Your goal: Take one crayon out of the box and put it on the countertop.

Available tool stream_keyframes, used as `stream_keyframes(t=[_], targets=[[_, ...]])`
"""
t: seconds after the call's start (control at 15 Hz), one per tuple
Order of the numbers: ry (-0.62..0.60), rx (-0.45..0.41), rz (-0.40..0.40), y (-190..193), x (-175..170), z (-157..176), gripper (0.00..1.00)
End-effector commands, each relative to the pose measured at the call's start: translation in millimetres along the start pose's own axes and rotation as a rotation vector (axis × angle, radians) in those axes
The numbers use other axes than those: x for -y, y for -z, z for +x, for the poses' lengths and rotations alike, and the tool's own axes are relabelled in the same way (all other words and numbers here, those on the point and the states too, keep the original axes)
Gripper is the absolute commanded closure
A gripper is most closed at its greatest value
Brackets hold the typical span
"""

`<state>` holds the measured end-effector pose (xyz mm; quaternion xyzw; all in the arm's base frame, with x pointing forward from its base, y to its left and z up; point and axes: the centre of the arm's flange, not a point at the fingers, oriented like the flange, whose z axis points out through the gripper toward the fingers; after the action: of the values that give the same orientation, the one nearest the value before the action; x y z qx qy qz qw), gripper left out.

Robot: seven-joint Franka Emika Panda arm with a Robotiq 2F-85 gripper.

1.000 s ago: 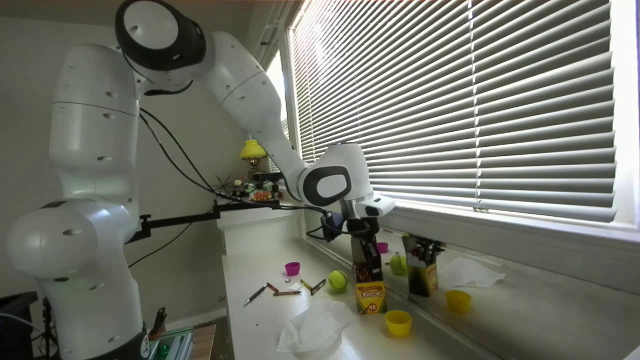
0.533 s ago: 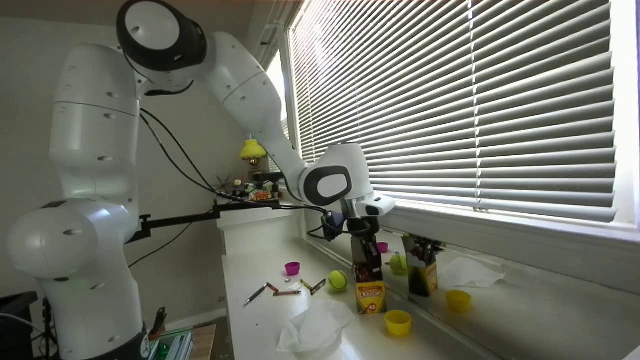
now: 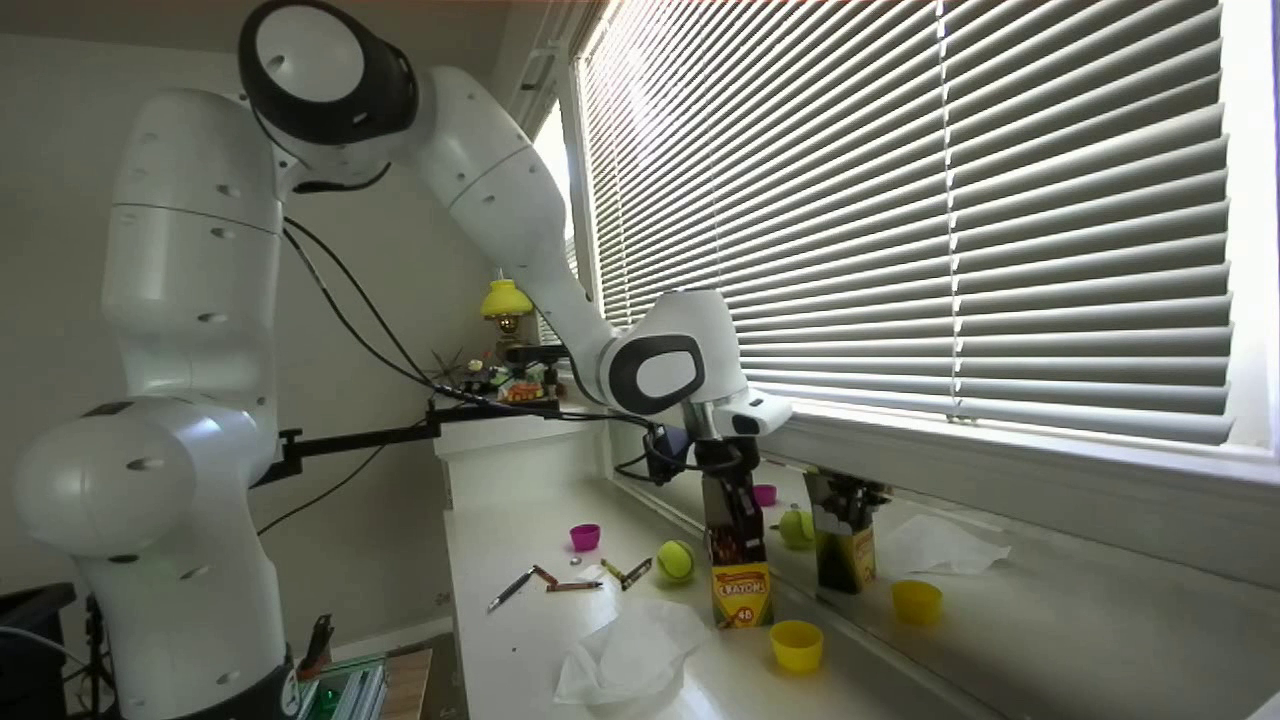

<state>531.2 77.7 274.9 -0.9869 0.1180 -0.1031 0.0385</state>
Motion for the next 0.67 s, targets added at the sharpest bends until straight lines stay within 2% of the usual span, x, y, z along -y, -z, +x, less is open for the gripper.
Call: stream_keyframes(t=[0.0,0.07,0.13,0.33,0.6], targets=[[-0.014,-0.005,-0.012,-6,7,7,0.83],[-0.015,-0.005,-0.012,-7,7,7,0.84],[-0.015,-0.004,-0.013,-7,7,7,0.96],[-0.016,-0.004,-0.011,-6,7,9,1.00],[-0.014,-0.009,-0.002,4,9,10,0.98]])
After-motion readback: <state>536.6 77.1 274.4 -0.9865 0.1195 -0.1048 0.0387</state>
